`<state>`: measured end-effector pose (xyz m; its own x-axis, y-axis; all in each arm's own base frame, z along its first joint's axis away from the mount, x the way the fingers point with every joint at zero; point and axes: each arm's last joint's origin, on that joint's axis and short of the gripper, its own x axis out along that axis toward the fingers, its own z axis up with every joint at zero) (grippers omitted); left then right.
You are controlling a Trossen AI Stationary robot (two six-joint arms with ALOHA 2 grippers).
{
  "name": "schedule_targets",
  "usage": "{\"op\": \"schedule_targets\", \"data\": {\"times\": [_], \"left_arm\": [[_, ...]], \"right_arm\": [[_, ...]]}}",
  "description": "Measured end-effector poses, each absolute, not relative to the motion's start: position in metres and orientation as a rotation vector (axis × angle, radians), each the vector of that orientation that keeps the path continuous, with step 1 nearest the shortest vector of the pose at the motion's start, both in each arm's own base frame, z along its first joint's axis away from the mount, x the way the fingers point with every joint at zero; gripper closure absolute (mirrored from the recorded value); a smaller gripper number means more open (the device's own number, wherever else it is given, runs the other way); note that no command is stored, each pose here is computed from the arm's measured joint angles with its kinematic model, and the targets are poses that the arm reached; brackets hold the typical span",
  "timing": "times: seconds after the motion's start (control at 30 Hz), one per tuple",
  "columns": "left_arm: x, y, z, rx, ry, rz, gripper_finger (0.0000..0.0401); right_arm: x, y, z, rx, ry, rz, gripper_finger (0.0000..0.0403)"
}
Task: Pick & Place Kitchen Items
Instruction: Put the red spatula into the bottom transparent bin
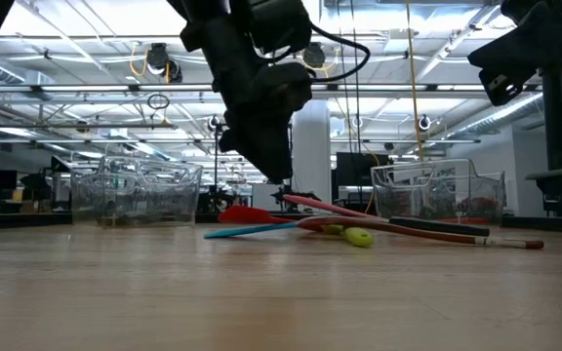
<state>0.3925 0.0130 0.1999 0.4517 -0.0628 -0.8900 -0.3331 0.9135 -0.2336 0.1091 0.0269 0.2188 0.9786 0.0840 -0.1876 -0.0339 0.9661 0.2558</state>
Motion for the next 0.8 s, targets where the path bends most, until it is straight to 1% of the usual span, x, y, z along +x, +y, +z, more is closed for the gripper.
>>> {"op": "schedule_targets", "data": {"times": [0.17, 0.47, 0.8], "left_arm": [[0.395, 0.007, 0.195, -0.424, 1.085, 0.242, 0.0277], [0.396, -0.022, 0.184, -0.319, 1.104, 0.303, 0.0277], [0.394, -0.032, 0.174, -0.252, 1.123, 0.412, 0.0277]], "right_arm": [[0.109, 0.027, 0.219, 0.254, 0.199, 0.059, 0.0403], [0.109, 0.027, 0.219, 0.254, 0.199, 0.059, 0.0403], [0.109, 0.027, 0.219, 0.253, 0.199, 0.058, 0.0403]]}}
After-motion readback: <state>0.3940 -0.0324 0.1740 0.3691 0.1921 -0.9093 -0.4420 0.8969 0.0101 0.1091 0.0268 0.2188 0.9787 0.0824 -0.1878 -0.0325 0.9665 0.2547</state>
